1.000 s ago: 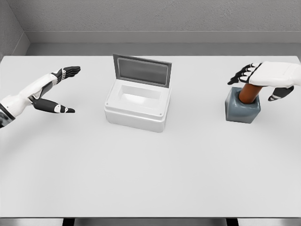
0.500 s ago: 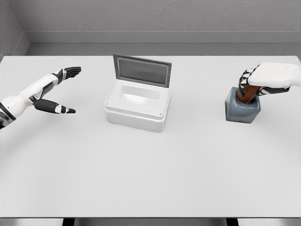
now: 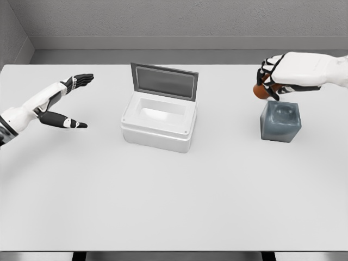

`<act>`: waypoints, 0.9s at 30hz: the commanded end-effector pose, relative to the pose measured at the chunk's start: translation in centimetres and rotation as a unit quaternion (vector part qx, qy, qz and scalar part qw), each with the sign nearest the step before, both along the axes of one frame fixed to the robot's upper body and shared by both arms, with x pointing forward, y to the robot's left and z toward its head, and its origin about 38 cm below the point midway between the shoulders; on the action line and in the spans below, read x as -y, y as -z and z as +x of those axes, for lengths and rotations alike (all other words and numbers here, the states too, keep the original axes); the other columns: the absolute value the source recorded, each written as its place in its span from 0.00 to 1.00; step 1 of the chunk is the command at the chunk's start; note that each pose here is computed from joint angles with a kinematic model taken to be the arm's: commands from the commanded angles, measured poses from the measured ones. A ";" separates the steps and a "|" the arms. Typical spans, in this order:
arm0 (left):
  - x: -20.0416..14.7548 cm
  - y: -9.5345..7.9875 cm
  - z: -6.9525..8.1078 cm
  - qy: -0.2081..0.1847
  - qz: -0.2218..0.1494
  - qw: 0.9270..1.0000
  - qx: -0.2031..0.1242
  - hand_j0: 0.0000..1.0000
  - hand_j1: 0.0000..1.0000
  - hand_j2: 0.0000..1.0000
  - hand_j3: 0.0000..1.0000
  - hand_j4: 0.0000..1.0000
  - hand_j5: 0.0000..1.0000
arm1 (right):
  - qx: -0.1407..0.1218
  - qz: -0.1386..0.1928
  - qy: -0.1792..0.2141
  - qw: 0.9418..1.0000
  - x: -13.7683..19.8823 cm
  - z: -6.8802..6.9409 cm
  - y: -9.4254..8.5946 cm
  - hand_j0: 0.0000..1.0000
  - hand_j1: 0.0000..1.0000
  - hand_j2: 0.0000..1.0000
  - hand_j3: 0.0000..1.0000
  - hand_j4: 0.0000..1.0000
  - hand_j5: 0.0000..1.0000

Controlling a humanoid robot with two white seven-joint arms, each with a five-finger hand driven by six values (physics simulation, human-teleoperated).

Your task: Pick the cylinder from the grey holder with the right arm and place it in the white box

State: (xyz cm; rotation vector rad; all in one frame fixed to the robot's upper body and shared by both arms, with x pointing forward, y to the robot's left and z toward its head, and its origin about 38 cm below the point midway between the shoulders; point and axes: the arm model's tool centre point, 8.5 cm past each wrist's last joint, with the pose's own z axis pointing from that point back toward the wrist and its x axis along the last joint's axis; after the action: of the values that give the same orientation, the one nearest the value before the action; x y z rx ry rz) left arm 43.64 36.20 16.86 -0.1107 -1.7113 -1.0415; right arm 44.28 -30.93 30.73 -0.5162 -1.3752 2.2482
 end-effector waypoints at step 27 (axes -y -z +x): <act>-5.0 0.7 0.2 -0.045 -0.030 0.998 -0.041 1.00 1.00 1.00 1.00 1.00 1.00 | -0.016 0.029 -0.152 0.988 -14.8 0.9 1.5 0.14 0.14 0.14 0.14 0.14 0.14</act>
State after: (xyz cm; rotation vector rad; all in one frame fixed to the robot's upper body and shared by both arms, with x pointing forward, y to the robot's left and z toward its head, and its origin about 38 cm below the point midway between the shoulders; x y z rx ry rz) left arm 43.71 40.82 15.71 -0.1188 -1.6516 -0.9118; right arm 44.88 -16.47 29.96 -0.2872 -1.6008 2.4400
